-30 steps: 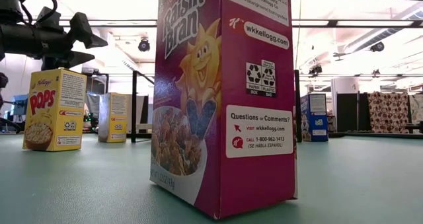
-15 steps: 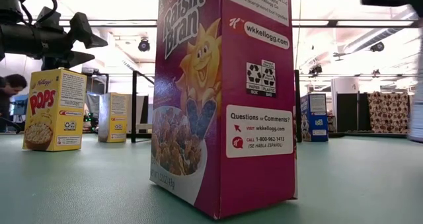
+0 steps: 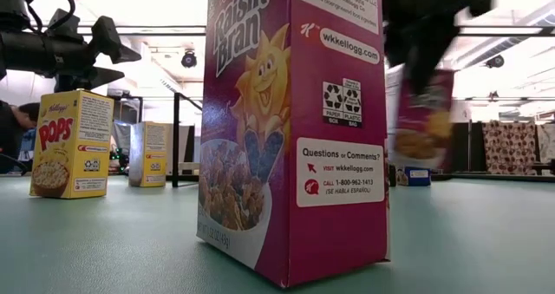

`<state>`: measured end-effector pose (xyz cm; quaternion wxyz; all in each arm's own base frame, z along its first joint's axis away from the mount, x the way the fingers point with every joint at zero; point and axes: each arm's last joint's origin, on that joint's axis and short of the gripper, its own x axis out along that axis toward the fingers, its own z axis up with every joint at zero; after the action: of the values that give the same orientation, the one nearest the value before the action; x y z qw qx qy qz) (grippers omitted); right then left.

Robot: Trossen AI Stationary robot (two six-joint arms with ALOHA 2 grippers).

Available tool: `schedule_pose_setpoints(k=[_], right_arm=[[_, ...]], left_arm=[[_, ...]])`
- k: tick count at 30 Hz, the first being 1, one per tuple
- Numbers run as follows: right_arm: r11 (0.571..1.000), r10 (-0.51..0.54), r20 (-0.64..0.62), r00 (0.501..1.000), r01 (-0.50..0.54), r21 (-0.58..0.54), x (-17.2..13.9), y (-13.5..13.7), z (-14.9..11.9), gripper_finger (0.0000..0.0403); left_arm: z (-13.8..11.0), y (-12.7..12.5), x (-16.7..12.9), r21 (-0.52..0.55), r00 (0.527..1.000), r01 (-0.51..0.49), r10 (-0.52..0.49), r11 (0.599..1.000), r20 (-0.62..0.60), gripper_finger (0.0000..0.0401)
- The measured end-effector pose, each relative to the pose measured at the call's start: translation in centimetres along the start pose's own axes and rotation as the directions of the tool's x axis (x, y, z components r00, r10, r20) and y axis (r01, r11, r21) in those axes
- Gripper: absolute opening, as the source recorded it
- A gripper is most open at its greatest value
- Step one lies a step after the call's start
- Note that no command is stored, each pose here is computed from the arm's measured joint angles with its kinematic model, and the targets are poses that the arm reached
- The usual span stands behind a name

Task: Stack cereal on shelf
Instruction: Put the right red cereal box on the shelf and align with the other red cereal box

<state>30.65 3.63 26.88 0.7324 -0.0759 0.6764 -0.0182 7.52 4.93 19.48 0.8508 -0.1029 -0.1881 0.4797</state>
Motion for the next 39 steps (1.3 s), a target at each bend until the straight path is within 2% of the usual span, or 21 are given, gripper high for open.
schedule_pose_setpoints(k=[3, 7, 11, 17, 26, 39], right_arm=[[0.999, 0.006, 0.041, 0.999, -0.008, 0.038, 0.3, -3.2, 0.4, 0.0192], [0.997, 0.018, 0.083, 0.996, -0.024, 0.073, 0.6, -6.1, 0.5, 0.0191], [0.999, 0.009, 0.107, 0.994, -0.015, 0.053, -0.1, -7.6, 0.9, 0.0193], [0.998, -0.048, 0.127, 0.991, 0.053, -0.036, -1.3, -9.6, 1.9, 0.0196], [0.996, -0.083, 0.131, 0.988, 0.078, 0.047, -1.1, -14.3, 3.3, 0.0197], [0.997, -0.08, 0.081, 0.994, 0.08, -0.004, 0.2, -18.5, 5.8, 0.0197]], left_arm=[[0.0, 0.0, 0.0, 0.0, 1.0, 0.0, 0.0, 1.0, 0.0, 0.0299], [0.0, 0.0, 0.0, 0.0, 1.0, 0.0, 0.0, 1.0, 0.0, 0.0299], [0.0, 0.0, 0.0, 0.0, 1.0, 0.0, 0.0, 1.0, 0.0, 0.0299], [0.0, 0.0, 0.0, 0.0, 1.0, 0.0, 0.0, 1.0, 0.0, 0.0299], [0.0, 0.0, 0.0, 0.0, 1.0, 0.0, 0.0, 1.0, 0.0, 0.0299], [0.0, 0.0, 0.0, 0.0, 1.0, 0.0, 0.0, 1.0, 0.0, 0.0299]])
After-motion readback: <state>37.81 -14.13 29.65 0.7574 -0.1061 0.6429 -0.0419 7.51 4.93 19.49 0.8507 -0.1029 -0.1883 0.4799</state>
